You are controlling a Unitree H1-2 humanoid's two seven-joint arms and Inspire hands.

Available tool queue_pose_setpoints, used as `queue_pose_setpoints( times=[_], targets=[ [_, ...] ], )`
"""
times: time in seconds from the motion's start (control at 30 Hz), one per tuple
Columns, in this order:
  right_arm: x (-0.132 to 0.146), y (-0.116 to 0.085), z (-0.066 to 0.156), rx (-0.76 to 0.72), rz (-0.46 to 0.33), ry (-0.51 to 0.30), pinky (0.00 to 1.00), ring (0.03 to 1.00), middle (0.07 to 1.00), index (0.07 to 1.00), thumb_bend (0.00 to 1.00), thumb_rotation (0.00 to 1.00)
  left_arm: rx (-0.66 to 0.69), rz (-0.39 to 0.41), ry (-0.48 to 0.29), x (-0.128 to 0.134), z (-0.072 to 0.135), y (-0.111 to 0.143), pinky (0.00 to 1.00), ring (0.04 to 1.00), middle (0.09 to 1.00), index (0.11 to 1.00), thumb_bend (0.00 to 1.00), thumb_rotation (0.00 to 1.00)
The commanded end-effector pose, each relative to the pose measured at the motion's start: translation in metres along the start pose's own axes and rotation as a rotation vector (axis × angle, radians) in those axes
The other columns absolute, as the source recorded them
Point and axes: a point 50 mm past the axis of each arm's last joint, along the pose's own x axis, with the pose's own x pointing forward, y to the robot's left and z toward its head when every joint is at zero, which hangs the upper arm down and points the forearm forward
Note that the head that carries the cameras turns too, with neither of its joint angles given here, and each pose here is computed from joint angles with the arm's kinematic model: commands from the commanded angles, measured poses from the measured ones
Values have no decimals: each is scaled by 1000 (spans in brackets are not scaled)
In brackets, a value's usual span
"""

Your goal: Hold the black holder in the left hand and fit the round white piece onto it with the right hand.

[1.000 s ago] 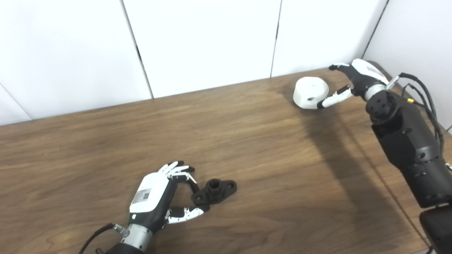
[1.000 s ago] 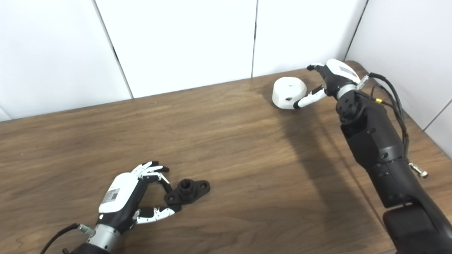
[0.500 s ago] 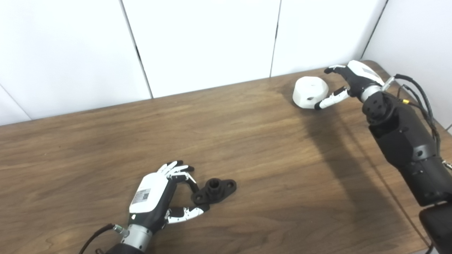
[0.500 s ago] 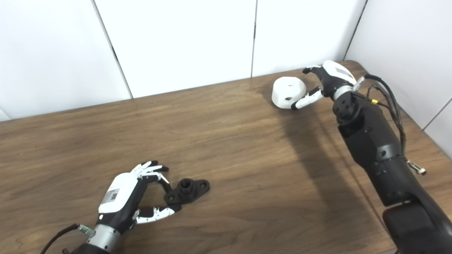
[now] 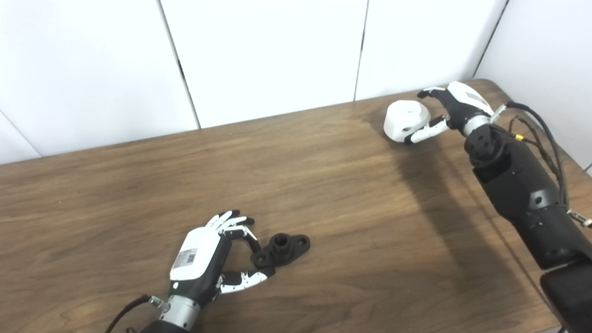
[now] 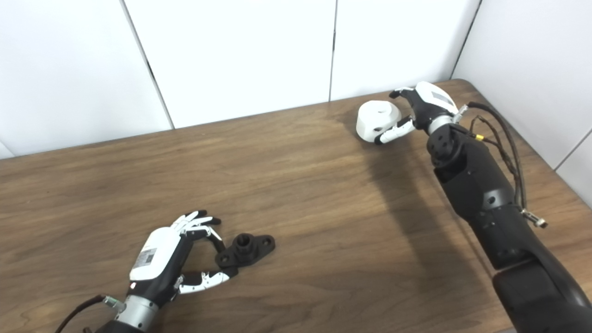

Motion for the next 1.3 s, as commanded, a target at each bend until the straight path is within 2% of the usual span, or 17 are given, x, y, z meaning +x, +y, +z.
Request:
queue_pose_setpoints(
  times=[0.0, 0.37, 0.87, 1.27],
  targets=[
    [7, -29, 18, 2, -92, -59, 932, 975, 907, 842, 845, 249, 11, -200, 152, -24, -27, -36, 918, 917, 808, 487, 518, 49],
    [16, -22, 23, 8, -92, -77, 889, 947, 878, 824, 854, 275, 10, -210, 158, -22, -22, -36, 922, 922, 813, 488, 517, 49],
    [21, -26, 22, 4, -85, -68, 902, 948, 880, 813, 843, 274, 10, -206, 160, -19, -18, -37, 926, 922, 817, 488, 517, 51],
    [18, -30, 21, -7, -97, -78, 914, 955, 880, 716, 800, 243, 14, -210, 158, -19, -17, -35, 919, 922, 816, 488, 517, 51]
  ],
)
